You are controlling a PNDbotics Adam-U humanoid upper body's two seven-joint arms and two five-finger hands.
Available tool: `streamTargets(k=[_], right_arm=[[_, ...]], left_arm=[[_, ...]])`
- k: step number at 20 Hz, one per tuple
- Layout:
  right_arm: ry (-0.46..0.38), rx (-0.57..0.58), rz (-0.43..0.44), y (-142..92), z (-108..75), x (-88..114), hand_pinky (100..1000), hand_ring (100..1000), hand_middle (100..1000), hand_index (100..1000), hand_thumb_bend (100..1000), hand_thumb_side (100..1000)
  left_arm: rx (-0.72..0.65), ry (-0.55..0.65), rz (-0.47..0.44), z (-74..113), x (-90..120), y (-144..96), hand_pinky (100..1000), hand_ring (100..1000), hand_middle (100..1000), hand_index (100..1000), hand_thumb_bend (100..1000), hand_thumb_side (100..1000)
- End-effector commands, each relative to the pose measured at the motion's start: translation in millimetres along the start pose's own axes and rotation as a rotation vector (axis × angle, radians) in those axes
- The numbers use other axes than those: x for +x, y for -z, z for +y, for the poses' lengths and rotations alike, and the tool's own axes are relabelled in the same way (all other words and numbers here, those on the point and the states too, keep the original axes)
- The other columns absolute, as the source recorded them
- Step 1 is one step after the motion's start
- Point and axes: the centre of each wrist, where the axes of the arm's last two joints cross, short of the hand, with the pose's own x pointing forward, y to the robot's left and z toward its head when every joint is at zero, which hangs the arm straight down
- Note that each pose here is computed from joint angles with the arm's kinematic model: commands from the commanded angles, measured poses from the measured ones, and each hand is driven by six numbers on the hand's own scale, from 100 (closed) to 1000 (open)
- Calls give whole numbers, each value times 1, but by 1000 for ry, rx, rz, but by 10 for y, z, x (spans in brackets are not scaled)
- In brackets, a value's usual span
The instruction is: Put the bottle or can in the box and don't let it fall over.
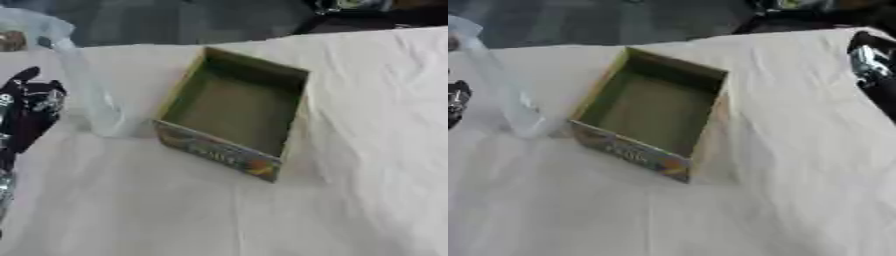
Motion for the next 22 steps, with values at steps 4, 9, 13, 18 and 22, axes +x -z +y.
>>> streamTargets(k=[4, 9, 13, 18, 22], right_arm=[[-5, -15, -14, 5, -58, 76, 910, 926, 930, 966, 100, 549], [-4, -14, -7, 3, -56, 73, 909, 924, 929, 965, 100, 551], [-4, -9, 1, 1, -45, 72, 889, 902, 921, 964, 100, 550], [-6, 2, 2, 9, -28, 81, 887, 900, 921, 962, 100, 547], [-10, 7, 7, 9, -22, 82, 887, 899, 920, 961, 100, 547]], left_arm=[[7, 26, -37, 129, 115, -6, 1000, 805, 682, 938, 100, 560], [16, 38, -21, 141, 101, 22, 1000, 805, 684, 938, 100, 569], [3, 39, -31, 154, 125, 55, 1000, 794, 671, 932, 100, 572], [-21, 38, -40, 156, 147, 108, 1000, 802, 680, 937, 100, 581], [-45, 42, -36, 152, 156, 174, 1000, 810, 689, 942, 100, 585]])
